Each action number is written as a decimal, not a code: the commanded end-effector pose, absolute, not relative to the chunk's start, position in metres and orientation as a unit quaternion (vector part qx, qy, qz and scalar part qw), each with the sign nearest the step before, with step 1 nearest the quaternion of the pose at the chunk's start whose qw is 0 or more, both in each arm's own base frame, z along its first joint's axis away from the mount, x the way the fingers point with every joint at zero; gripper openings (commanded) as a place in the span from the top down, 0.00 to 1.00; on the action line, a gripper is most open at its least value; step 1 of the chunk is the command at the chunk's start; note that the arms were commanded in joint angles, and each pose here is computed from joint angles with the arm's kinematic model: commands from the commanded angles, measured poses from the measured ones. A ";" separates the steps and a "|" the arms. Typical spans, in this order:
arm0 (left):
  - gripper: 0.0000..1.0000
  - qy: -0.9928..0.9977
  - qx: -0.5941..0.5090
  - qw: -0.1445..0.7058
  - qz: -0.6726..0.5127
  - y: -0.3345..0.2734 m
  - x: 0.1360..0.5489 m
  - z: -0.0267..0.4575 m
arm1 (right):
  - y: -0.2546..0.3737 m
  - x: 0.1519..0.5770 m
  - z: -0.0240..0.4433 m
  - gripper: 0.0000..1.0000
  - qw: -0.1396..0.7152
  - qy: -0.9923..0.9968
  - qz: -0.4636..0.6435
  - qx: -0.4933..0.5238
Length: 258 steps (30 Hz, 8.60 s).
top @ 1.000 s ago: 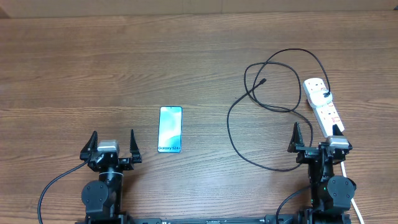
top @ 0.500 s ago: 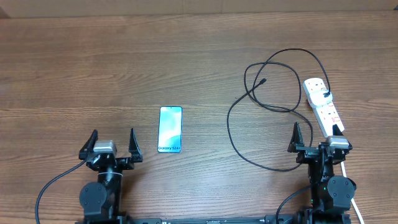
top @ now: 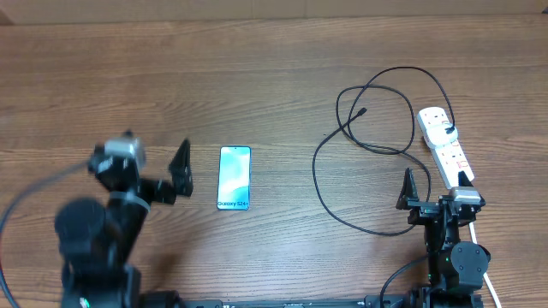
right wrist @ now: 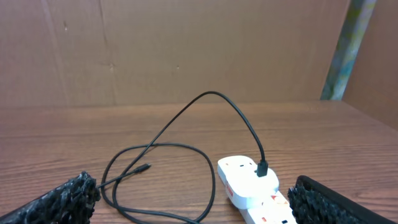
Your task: Plug charger to phone and switch on socket
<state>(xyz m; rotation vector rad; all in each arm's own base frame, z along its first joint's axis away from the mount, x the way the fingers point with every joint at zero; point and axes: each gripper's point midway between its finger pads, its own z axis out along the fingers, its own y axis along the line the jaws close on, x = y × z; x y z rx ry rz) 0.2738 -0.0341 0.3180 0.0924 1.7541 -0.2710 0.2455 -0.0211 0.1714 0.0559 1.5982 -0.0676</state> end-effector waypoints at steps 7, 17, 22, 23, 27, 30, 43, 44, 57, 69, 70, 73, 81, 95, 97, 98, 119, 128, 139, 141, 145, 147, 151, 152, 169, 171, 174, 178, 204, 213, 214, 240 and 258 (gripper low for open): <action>0.00 0.903 0.022 0.421 -0.077 -0.082 0.326 0.303 | -0.018 0.246 0.170 0.00 0.698 0.715 -0.027 0.019; 0.01 0.959 0.110 0.260 -0.033 -0.154 0.350 0.200 | -0.018 0.246 0.170 0.00 0.698 0.715 -0.027 0.019; 0.01 0.980 0.072 0.185 -0.016 -0.148 0.355 0.148 | -0.018 0.246 0.170 0.00 0.698 0.715 -0.027 0.019; 0.00 0.984 0.040 0.174 -0.016 -0.144 0.356 0.141 | -0.018 0.246 0.170 0.00 0.698 0.715 -0.027 0.019; 0.00 0.990 -0.036 0.133 -0.035 -0.136 0.362 0.112 | -0.018 0.246 0.170 0.00 0.698 0.715 -0.027 0.019; 0.01 0.994 -0.015 0.101 -0.036 -0.138 0.359 0.092 | -0.018 0.246 0.170 0.00 0.698 0.715 -0.027 0.019; 0.00 1.000 -0.001 0.006 0.002 -0.131 0.339 0.034 | -0.018 0.246 0.170 0.00 0.698 0.715 -0.027 0.019; 0.01 1.000 -0.001 0.004 0.004 -0.130 0.338 0.033 | -0.018 0.246 0.170 0.00 0.698 0.715 -0.027 0.019; 0.00 1.000 0.017 -0.019 -0.003 -0.126 0.312 -0.004 | -0.018 0.246 0.170 0.00 0.698 0.715 -0.027 0.019; 0.00 0.999 0.015 -0.043 0.000 -0.122 0.296 -0.013 | -0.018 0.246 0.170 0.00 0.698 0.715 -0.027 0.019; 0.00 0.999 0.015 -0.045 -0.003 -0.123 0.295 -0.013 | -0.018 0.246 0.170 0.00 0.698 0.715 -0.027 0.019; 0.07 0.998 0.014 -0.052 -0.011 -0.126 0.292 -0.013 | -0.018 0.246 0.170 0.00 0.698 0.715 -0.027 0.019; 0.33 0.998 0.014 -0.058 -0.013 -0.126 0.289 -0.013 | -0.018 0.246 0.170 0.00 0.698 0.715 -0.027 0.019; 0.00 0.997 0.013 -0.076 -0.010 -0.124 0.281 -0.012 | -0.018 0.246 0.170 0.00 0.698 0.715 -0.027 0.019; 0.00 0.997 0.013 -0.078 -0.009 -0.124 0.280 -0.012 | -0.018 0.246 0.170 0.00 0.698 0.715 -0.027 0.019; 0.01 0.997 0.013 -0.078 -0.011 -0.124 0.280 -0.011 | -0.018 0.246 0.170 0.00 0.698 0.715 -0.027 0.019; 0.21 0.998 0.036 -0.048 -0.019 -0.130 0.294 -0.013 | -0.018 0.246 0.170 0.00 0.698 0.715 -0.027 0.019; 0.23 0.998 -0.036 -0.042 0.009 -0.121 0.295 -0.013 | -0.018 0.246 0.170 0.00 0.698 0.715 -0.027 0.019; 0.03 0.998 -0.035 -0.043 0.009 -0.121 0.295 -0.014 | -0.018 0.246 0.170 0.00 0.698 0.715 -0.027 0.019; 0.00 0.998 -0.035 -0.043 0.009 -0.121 0.295 -0.014 | -0.018 0.246 0.170 0.00 0.698 0.715 -0.027 0.019; 0.00 0.998 -0.035 -0.043 0.009 -0.121 0.294 -0.014 | -0.018 0.246 0.170 0.00 0.698 0.715 -0.027 0.019; 0.00 0.998 -0.034 -0.044 0.009 -0.121 0.294 -0.014 | -0.018 0.246 0.170 0.00 0.698 0.715 -0.027 0.019; 0.00 0.999 -0.024 -0.044 0.009 -0.121 0.294 -0.014 | -0.018 0.246 0.170 0.00 0.698 0.715 -0.027 0.019; 0.00 0.999 -0.019 -0.044 0.008 -0.121 0.294 -0.014 | -0.018 0.246 0.170 0.00 0.698 0.715 -0.027 0.019; 0.05 0.998 -0.006 -0.059 -0.020 -0.128 0.281 -0.031 | -0.018 0.246 0.169 0.00 0.697 0.716 -0.027 0.019; 0.11 0.998 -0.007 -0.065 -0.023 -0.128 0.279 -0.031 | -0.018 0.246 0.169 0.00 0.697 0.716 -0.027 0.019; 0.19 0.997 -0.007 -0.068 -0.029 -0.130 0.277 -0.031 | -0.018 0.246 0.169 0.00 0.697 0.716 -0.027 0.019; 0.28 0.997 -0.007 -0.069 -0.030 -0.130 0.277 -0.031 | -0.018 0.246 0.169 0.00 0.697 0.716 -0.027 0.019; 0.43 0.950 -0.017 -0.119 -0.288 -0.193 0.291 0.026 | -0.018 0.246 0.169 0.00 0.697 0.716 -0.027 0.019; 0.46 0.875 -0.043 -0.156 -0.456 -0.221 0.293 0.074 | -0.018 0.246 0.169 0.00 0.697 0.716 -0.027 0.019; 0.46 0.865 -0.046 -0.159 -0.473 -0.223 0.294 0.080 | -0.018 0.246 0.169 0.00 0.697 0.716 -0.027 0.019; 0.57 0.732 -0.058 -0.186 -0.653 -0.235 0.303 0.153 | -0.018 0.246 0.169 0.00 0.697 0.716 -0.027 0.019; 0.57 0.728 -0.089 -0.214 -0.645 -0.235 0.303 0.153 | -0.018 0.246 0.169 0.00 0.697 0.716 -0.027 0.019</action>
